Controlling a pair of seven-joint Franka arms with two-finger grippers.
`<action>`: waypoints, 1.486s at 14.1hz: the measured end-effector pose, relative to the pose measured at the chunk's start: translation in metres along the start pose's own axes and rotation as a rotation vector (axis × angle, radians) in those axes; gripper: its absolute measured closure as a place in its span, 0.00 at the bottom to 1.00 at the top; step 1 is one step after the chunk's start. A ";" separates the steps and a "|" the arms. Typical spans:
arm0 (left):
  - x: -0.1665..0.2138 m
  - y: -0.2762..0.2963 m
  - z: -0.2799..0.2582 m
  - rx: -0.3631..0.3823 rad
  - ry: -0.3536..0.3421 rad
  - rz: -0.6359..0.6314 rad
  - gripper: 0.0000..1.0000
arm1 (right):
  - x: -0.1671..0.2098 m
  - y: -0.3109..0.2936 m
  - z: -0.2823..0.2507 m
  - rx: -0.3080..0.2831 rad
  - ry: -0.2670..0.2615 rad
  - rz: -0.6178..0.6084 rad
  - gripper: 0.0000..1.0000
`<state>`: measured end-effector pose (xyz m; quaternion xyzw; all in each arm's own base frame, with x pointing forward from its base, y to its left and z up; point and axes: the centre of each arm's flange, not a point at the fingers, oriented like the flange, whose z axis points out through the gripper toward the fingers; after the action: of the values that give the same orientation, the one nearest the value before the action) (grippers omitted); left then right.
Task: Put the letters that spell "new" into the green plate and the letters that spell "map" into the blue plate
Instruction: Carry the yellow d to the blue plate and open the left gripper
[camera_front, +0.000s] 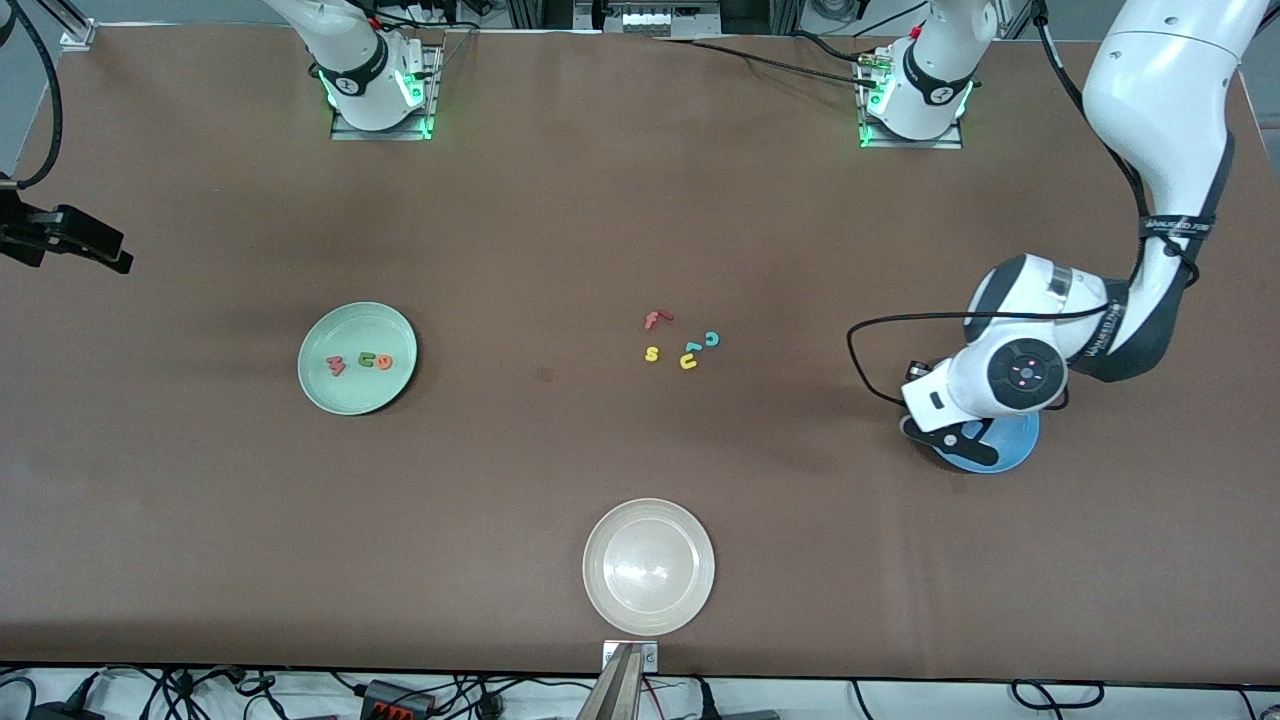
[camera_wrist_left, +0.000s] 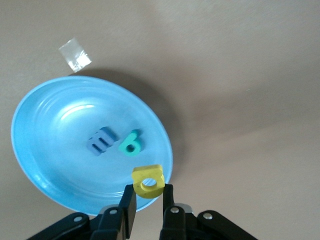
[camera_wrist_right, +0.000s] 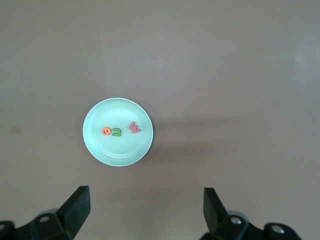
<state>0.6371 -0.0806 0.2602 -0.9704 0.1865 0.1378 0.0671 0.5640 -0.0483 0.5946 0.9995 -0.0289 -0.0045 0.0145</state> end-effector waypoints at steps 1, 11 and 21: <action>0.000 -0.002 0.001 -0.001 -0.001 0.000 0.74 | -0.006 0.000 0.002 0.001 0.001 0.000 0.00; -0.007 -0.051 0.015 0.044 0.012 0.084 0.74 | -0.027 0.000 0.003 0.005 0.016 -0.004 0.00; -0.004 -0.069 0.019 0.008 0.068 0.107 0.24 | -0.025 -0.001 0.006 0.004 0.014 -0.024 0.00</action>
<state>0.6549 -0.0121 0.2486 -0.9629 0.2410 0.1074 0.0573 0.5386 -0.0456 0.5884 0.9998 -0.0169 0.0022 0.0125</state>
